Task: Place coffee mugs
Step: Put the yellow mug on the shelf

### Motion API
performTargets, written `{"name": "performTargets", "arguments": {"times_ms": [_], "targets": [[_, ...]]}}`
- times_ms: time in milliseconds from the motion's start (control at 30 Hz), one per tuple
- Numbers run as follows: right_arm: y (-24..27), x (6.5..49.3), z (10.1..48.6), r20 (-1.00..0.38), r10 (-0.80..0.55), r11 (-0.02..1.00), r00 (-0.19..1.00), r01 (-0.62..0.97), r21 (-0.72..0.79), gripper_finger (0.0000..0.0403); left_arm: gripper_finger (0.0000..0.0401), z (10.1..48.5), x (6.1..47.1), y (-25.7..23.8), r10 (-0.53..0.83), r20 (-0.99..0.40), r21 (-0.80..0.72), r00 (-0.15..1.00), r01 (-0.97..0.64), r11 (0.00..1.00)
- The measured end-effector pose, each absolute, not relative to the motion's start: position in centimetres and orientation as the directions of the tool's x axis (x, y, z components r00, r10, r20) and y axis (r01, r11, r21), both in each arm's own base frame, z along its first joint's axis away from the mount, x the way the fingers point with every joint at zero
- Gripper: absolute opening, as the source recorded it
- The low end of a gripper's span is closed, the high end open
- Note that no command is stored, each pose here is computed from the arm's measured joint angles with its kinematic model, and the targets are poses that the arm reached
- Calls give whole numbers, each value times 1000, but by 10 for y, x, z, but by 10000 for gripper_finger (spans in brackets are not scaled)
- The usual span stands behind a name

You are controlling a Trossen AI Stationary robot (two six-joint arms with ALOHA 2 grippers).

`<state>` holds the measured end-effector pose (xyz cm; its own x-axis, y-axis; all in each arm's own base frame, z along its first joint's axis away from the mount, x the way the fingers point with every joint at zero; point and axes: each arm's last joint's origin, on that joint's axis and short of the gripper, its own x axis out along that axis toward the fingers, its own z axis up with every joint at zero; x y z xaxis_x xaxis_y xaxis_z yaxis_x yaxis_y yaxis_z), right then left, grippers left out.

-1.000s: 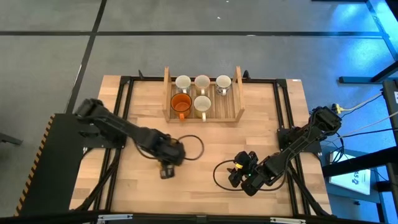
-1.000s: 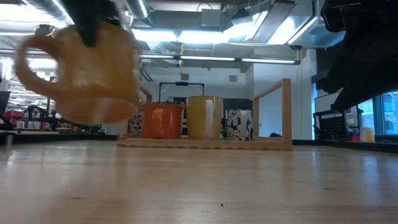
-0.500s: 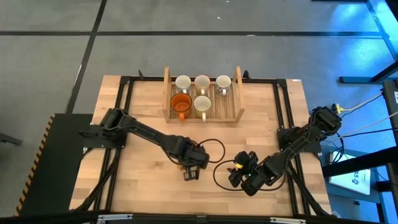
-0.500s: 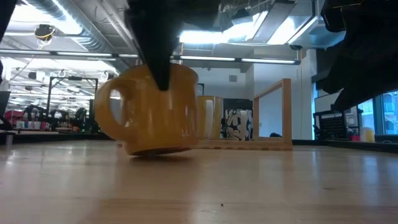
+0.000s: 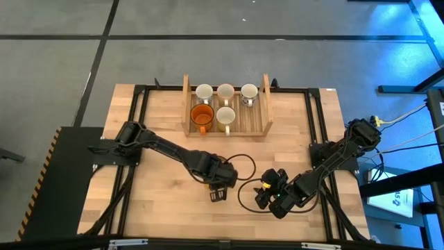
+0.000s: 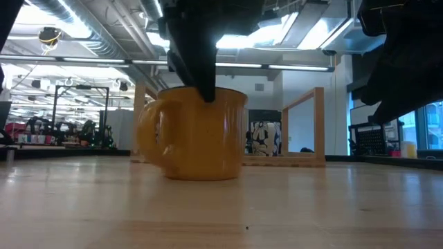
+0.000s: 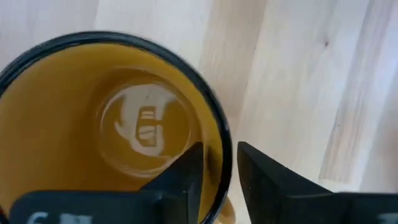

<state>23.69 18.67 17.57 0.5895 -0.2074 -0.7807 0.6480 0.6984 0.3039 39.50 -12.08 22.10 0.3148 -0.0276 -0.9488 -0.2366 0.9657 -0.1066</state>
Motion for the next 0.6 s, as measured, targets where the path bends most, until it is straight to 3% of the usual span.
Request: {"name": "performTargets", "arguments": {"times_ms": [267,600], "targets": [[187,238,176,-778,-202,697,595,646,313,229,123,227,395,-112,-117,-946,-178,302,-184,967],[192,259,187,-673,-109,697,732,539,473,229,127,304,351,-102,-95,-912,-78,399,60,995]]}}
